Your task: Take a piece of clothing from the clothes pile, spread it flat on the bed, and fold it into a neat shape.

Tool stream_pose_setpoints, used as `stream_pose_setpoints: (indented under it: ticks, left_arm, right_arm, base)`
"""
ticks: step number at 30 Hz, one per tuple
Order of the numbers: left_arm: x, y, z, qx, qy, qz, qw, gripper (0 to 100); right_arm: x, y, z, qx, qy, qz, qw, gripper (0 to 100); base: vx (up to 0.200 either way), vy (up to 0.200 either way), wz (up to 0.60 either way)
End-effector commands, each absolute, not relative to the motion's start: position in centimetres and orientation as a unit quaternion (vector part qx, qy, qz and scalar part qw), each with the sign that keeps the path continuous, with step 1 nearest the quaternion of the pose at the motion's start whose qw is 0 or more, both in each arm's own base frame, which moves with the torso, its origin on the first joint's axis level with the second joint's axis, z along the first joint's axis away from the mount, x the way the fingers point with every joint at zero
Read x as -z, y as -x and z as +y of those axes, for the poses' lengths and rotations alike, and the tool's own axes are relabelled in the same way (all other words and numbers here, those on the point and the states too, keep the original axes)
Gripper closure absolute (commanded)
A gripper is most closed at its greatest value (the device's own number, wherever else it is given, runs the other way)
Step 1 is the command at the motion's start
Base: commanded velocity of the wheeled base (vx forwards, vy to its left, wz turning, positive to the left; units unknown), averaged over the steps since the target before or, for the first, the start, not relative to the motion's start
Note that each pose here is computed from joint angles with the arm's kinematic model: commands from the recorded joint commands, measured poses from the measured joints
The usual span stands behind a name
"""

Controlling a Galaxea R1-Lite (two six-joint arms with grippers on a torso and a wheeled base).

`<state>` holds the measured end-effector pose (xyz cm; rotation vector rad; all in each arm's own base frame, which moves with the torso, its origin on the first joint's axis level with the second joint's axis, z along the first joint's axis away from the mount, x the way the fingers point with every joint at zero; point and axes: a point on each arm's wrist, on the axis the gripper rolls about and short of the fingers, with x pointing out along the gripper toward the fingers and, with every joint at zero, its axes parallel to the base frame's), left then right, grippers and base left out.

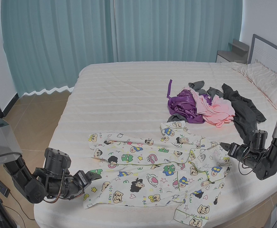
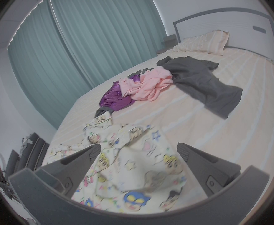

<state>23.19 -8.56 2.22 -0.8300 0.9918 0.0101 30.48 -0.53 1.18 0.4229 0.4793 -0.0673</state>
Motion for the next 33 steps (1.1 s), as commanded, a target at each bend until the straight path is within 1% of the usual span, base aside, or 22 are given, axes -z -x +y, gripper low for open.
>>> stream_pose_setpoints:
  ticks: [1, 5, 7, 8, 11, 15, 17, 23, 25, 29, 33]
  left_arm:
    - [-2.3, -22.3, -8.8, -0.001, 0.392, 0.466, 0.793, 0]
    - [-2.4, -21.5, -9.5, 0.010, 0.383, 0.475, 0.793, 0]
    - [-2.3, -21.4, -9.6, 0.011, 0.382, 0.477, 0.791, 0]
    - [-2.3, -21.2, -9.7, 0.009, 0.384, 0.479, 0.789, 0]
    - [-2.2, -21.2, -9.8, 0.002, 0.380, 0.476, 0.793, 0]
    - [-2.0, -21.0, -10.7, 0.005, 0.382, 0.482, 0.788, 0]
    - [-1.6, -21.3, -11.3, -0.014, 0.382, 0.475, 0.792, 0]
    - [0.3, -23.0, -13.5, -0.067, 0.381, 0.447, 0.807, 0]
    - [0.9, -23.6, -13.9, -0.077, 0.377, 0.430, 0.817, 0]
    - [1.7, -24.0, -15.0, -0.072, 0.370, 0.418, 0.827, 0]
    - [2.2, -24.8, -15.5, -0.083, 0.362, 0.405, 0.836, 0]
  right_arm:
    - [-1.9, -27.8, 2.6, -0.008, -0.229, 0.262, 0.937, 0]
    - [-1.0, -26.1, 4.5, -0.017, -0.270, 0.304, 0.913, 0]
    - [-0.8, -25.8, 4.8, -0.017, -0.278, 0.312, 0.908, 0]
    - [-0.6, -25.3, 5.3, -0.019, -0.287, 0.323, 0.902, 0]
    - [-0.1, -24.7, 5.8, -0.018, -0.294, 0.340, 0.893, 0]
    - [0.1, -24.3, 6.2, -0.013, -0.315, 0.350, 0.882, 0]
    - [0.3, -24.3, 6.2, -0.008, -0.326, 0.353, 0.877, 0]
    - [1.0, -24.4, 6.6, -0.006, -0.340, 0.357, 0.870, 0]
    - [1.2, -24.3, 6.9, -0.010, -0.343, 0.356, 0.869, 0]
    - [1.5, -24.2, 7.0, -0.014, -0.343, 0.353, 0.871, 0]
    - [1.4, -24.1, 7.1, -0.017, -0.344, 0.349, 0.872, 0]
  base:
    - [-0.200, 0.000, 0.00]
    - [-0.200, 0.000, 0.00]
    - [-0.200, 0.000, 0.00]
    - [-0.200, 0.000, 0.00]
    - [-0.200, 0.000, 0.00]
    - [0.000, 0.000, 0.00]
    - [0.000, 0.000, 0.00]
    - [0.000, 0.000, 0.00]
    - [0.000, 0.000, 0.00]
    - [0.000, 0.000, 0.00]
    - [0.000, 0.000, 0.00]
